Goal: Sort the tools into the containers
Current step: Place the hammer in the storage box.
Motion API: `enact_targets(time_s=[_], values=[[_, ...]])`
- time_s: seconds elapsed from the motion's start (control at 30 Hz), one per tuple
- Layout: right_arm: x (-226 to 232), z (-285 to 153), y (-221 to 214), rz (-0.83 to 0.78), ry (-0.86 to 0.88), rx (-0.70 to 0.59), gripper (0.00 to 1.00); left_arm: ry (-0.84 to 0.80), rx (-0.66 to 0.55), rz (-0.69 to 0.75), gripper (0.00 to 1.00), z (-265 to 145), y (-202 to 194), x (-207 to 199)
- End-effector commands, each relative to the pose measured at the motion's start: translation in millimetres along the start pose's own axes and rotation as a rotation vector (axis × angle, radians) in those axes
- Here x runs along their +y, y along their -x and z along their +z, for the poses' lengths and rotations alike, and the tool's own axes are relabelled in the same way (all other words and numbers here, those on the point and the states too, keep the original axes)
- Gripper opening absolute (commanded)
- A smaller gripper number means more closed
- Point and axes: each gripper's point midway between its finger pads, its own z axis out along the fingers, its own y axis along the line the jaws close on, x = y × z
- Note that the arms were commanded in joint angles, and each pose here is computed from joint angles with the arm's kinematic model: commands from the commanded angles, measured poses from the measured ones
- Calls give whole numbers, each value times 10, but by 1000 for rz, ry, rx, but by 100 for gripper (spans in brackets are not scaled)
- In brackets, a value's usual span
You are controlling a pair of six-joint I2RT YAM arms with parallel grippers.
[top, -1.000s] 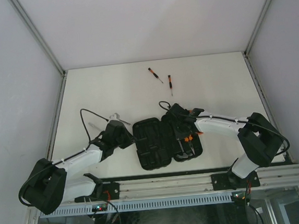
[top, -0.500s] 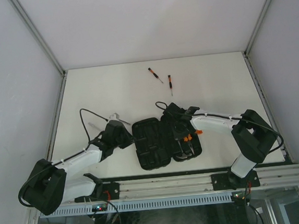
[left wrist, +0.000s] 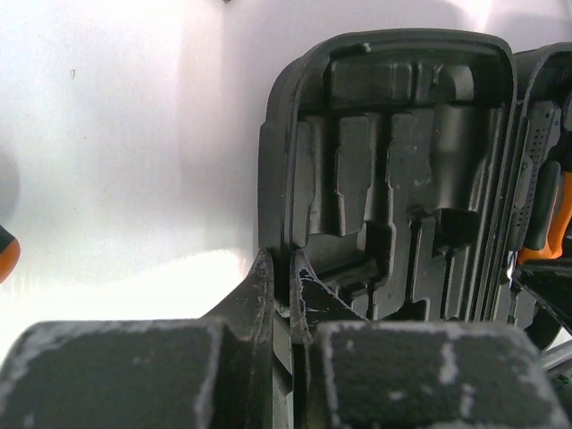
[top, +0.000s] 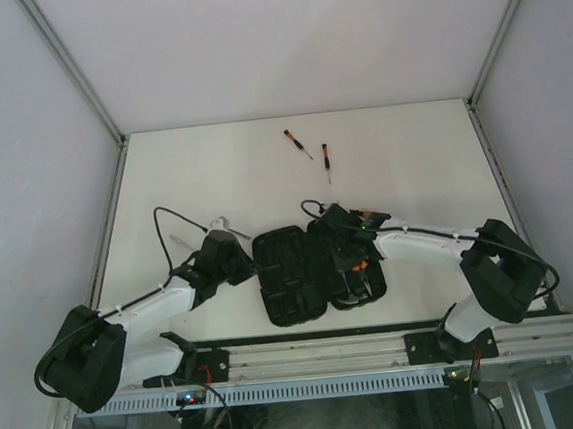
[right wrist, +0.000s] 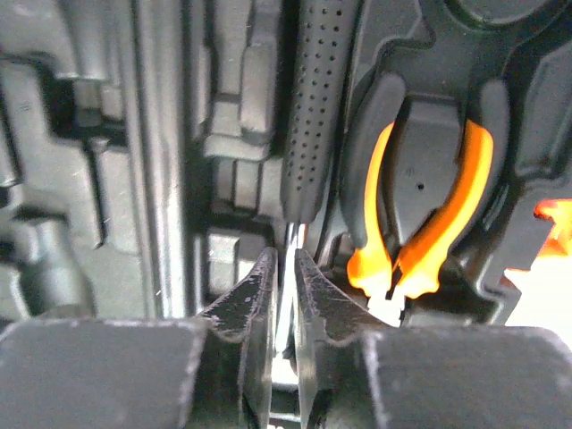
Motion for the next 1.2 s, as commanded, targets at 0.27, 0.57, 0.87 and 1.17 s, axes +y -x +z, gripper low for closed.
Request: enact_targets(time_s=[0.27,0.57,0.87,1.17], values=[[-55,-1083,654,19,109,-407,33,-20,-53,89,16,-40,404,-302],[-625,-1074,619,121,-8,-442,41,-39,-114,123,37,-264,627,-409],[-959,-975,760,220,-24,-448,48,-87,-182,165,41,-657,812,-551],[-1295,-694,942,302,-15,-390,55,-93,-199,253,41,-987,838,-536]])
